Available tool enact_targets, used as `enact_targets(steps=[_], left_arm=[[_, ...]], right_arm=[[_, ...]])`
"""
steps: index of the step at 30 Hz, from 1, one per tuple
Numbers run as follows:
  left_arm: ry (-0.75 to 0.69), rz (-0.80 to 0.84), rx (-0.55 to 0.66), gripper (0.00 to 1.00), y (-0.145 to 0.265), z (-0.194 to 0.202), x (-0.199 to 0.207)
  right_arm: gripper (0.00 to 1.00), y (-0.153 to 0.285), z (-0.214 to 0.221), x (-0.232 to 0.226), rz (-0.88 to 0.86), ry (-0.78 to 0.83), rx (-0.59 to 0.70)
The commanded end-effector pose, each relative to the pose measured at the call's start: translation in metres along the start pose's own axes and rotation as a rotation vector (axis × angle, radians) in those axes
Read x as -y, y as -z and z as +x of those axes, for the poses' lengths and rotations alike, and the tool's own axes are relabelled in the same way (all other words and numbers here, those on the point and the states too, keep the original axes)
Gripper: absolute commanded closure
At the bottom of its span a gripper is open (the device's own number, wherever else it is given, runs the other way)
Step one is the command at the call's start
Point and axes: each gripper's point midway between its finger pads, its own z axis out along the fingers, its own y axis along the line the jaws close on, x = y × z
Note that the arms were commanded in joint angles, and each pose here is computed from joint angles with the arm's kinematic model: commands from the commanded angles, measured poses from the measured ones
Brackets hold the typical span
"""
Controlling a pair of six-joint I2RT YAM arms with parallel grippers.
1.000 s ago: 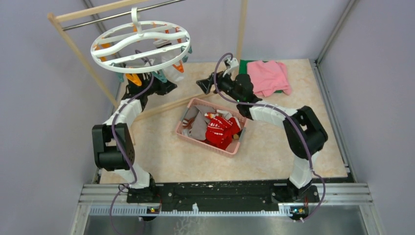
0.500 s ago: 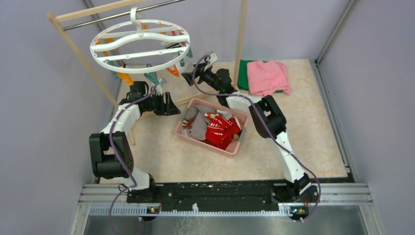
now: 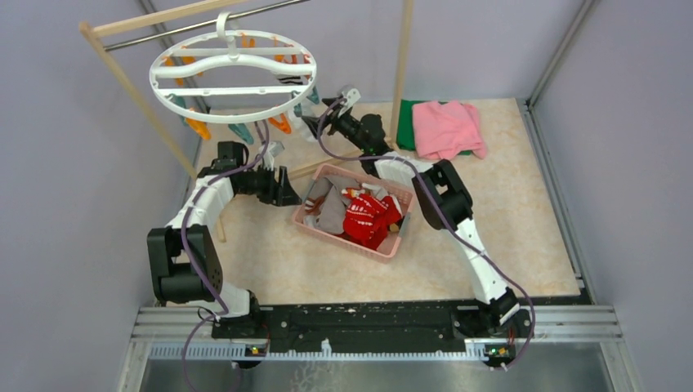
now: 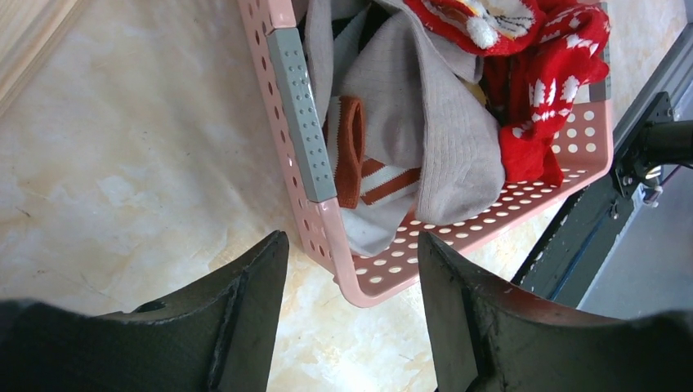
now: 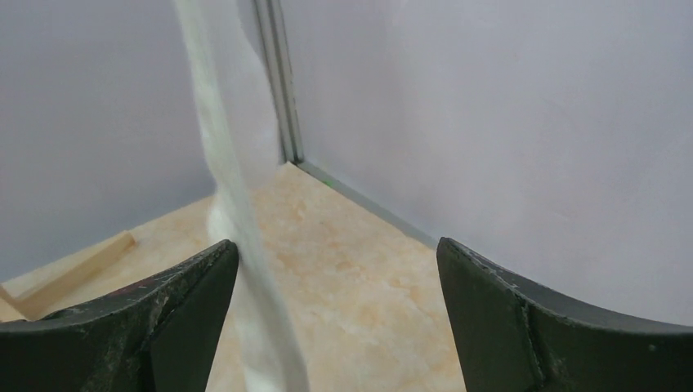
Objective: Remove the socks clipped to the hanger
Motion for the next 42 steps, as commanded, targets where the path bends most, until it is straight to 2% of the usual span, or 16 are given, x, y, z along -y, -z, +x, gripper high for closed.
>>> enact_targets(steps=[1,3,4,8,9,17,23,33,42], left_arm=[[-0.070,0.035,0.016,0.35,0.007,-0.003,0.010],[-0.067,0.036,0.009,0.35,0.008,-0.001,0.011],[-0.064,0.036,0.005,0.36,0.009,0.000,0.013],[-0.071,0.049,0.017,0.36,0.016,0.000,0.024],[-0.072,0.053,0.020,0.36,0.018,0.000,0.028],[-0.029,0.135,0.026,0.36,0.028,0.011,0.057],[-0.045,0.216,-0.017,0.34,0.036,0.018,0.076],[-0.196,0.157,-0.142,0.35,0.060,0.026,0.079],[-0.445,0.089,-0.094,0.35,0.082,0.036,0.091]], right_arm=[[0.14,-0.014,-0.044,-0.029,-0.144,0.012,0.111],[0.32,-0.010,-0.048,-0.041,-0.177,0.006,0.112],[0.43,-0.006,-0.053,-0.045,-0.182,0.008,0.118],[0.97,0.022,-0.086,-0.054,-0.168,0.008,0.129],[1.00,0.030,-0.096,-0.055,-0.153,0.014,0.129],[1.00,0.091,-0.149,-0.062,-0.024,0.035,0.113],[1.00,0.112,-0.161,-0.055,0.091,0.031,0.072],[1.00,0.149,-0.207,-0.028,0.300,0.074,0.082],[1.00,0.189,-0.265,-0.032,0.349,0.092,0.167]])
